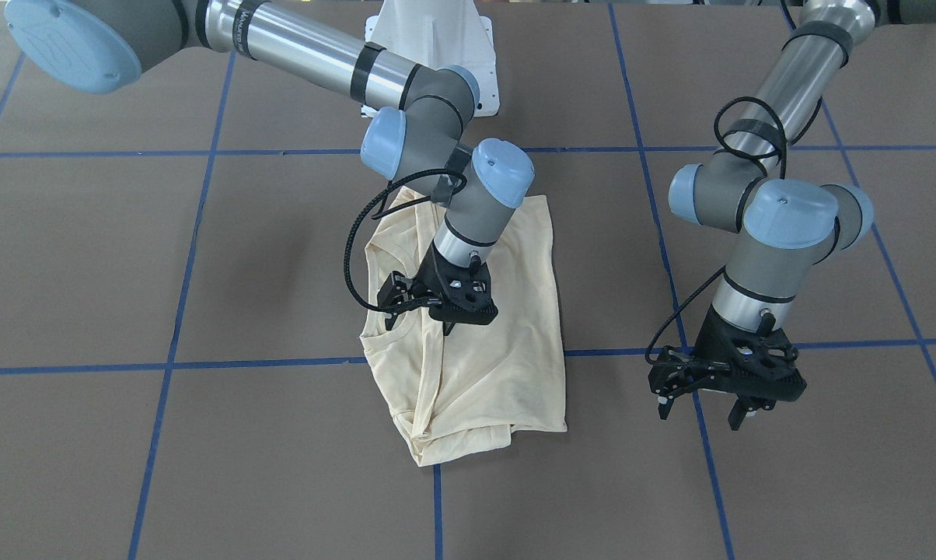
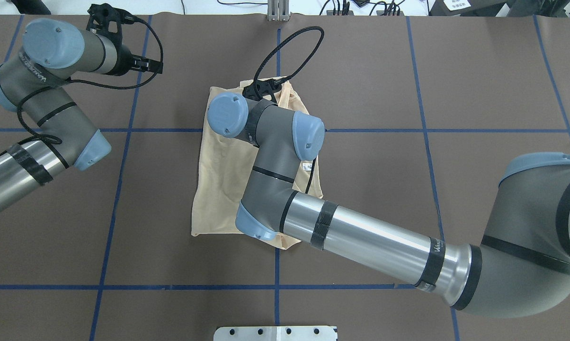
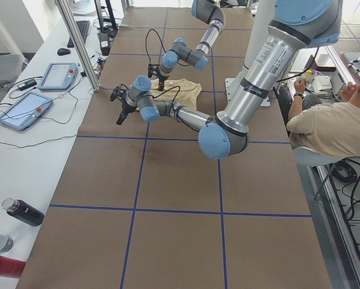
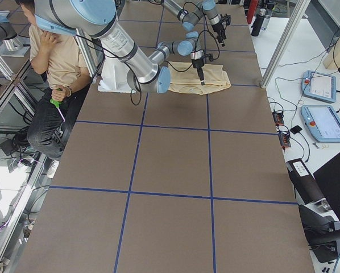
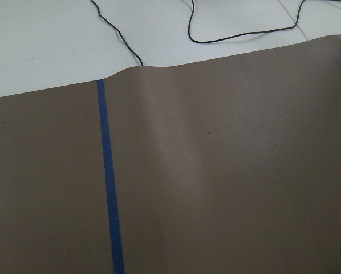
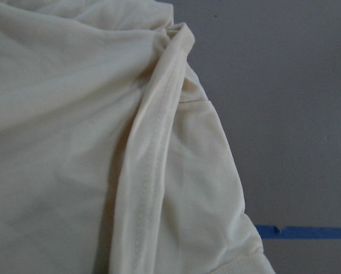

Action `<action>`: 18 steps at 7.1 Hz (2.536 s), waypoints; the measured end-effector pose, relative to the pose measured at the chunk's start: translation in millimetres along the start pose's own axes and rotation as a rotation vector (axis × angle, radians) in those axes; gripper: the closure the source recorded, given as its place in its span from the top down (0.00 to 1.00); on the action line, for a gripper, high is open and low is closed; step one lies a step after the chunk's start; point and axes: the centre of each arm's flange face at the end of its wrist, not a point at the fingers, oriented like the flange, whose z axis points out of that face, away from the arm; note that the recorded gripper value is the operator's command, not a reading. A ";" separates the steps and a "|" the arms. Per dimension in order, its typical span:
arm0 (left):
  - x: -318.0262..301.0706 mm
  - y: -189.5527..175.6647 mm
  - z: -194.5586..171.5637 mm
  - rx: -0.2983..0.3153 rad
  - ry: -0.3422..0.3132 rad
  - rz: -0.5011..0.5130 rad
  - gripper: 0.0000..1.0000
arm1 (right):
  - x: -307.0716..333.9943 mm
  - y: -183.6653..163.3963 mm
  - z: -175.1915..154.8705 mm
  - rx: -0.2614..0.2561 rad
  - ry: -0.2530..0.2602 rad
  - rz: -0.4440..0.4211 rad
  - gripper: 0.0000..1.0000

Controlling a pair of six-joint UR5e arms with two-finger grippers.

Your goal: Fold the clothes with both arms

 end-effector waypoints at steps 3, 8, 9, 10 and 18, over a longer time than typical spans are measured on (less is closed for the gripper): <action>-0.1 0.1 0.0 0.000 0.000 0.000 1.00 | 45.3 -9.0 20.9 -0.031 0.079 -0.087 1.00; 5.8 0.3 -9.5 -0.007 0.028 0.000 1.00 | 108.5 14.4 -12.8 0.021 -0.102 -0.069 1.00; 8.7 7.5 -23.1 -0.027 0.070 -0.022 1.00 | 119.8 24.3 -38.4 0.031 -0.188 -0.007 1.00; 14.4 21.9 -42.8 -0.042 0.117 -0.071 1.00 | 139.4 44.9 -58.1 0.048 -0.266 0.037 1.00; 164.6 265.8 -126.4 -0.247 0.283 -0.310 0.71 | 178.9 192.4 -71.8 0.080 -0.506 0.221 1.00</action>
